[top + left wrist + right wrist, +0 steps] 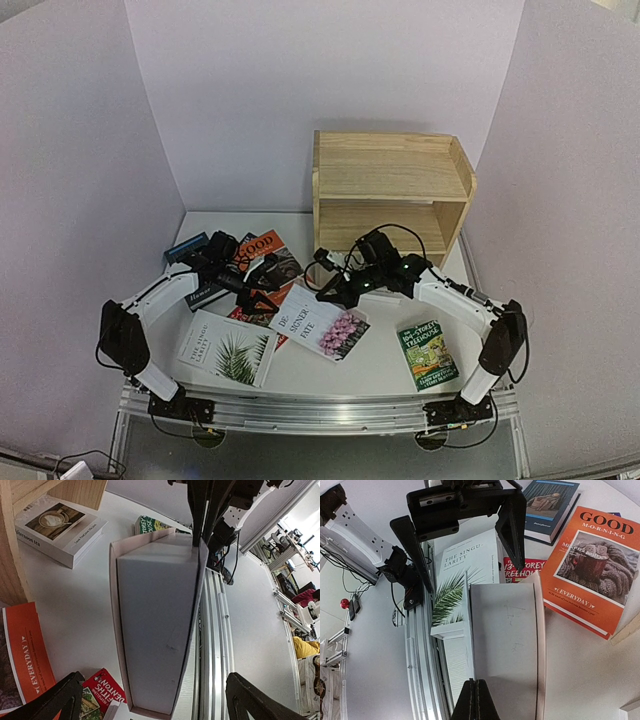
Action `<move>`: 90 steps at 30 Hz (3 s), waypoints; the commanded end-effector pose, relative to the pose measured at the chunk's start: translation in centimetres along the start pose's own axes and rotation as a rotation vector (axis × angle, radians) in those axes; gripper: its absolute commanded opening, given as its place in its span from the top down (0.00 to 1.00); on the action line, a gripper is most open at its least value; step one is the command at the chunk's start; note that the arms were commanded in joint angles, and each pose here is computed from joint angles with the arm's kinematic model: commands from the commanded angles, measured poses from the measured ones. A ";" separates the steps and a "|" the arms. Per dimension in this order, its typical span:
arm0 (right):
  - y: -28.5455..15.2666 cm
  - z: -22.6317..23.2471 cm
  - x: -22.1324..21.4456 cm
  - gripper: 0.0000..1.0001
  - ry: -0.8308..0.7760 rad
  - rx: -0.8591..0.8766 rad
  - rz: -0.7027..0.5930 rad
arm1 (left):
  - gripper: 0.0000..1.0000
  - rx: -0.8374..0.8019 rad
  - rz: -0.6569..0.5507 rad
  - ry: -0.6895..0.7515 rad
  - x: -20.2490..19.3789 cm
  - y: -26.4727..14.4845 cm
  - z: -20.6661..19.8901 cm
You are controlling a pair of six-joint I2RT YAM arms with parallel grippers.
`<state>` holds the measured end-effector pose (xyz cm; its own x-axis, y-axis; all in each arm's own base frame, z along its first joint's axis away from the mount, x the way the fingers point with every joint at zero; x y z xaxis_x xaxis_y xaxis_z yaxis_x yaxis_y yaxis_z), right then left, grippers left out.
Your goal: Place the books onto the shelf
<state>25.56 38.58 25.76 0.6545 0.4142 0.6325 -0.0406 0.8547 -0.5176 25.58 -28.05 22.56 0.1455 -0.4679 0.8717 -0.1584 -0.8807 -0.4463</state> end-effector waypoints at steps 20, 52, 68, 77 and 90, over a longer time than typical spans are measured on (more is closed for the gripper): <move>-0.9 2.3 2.9 1.00 -0.126 0.065 -0.068 | 0.05 -0.082 -0.069 0.054 2.2 2.3 0.0; 1.3 -1.3 6.6 0.21 -0.272 -0.674 -0.337 | 0.77 0.541 0.094 -0.863 -0.5 -4.8 7.6; 13.7 0.4 3.5 0.13 -0.548 -0.739 -0.469 | 0.77 0.571 -0.028 -1.138 -0.3 -6.9 9.1; 13.4 -3.9 2.3 0.10 -0.511 -1.041 -0.477 | 0.77 0.560 -0.026 -1.138 -0.2 -6.8 9.4; 14.1 -4.9 5.1 0.24 -0.586 -1.201 -0.636 | 0.76 0.527 -0.045 -1.133 0.4 -6.6 9.3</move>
<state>30.82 50.75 15.54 0.0033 0.4658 0.8849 0.9151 0.3554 -0.1905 34.76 -22.65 21.93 0.9599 -0.0190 0.2798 0.1944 -0.6738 -0.7129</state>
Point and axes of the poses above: each gripper's point midway between its finger pads, its own y axis out along the fingers, its own z axis along the line the jaws close on, x = y × z, the point moved 2 cm from there along -y, back along the fingers, and after that the axes turned 14 degrees about y, right-handed, at the moved point
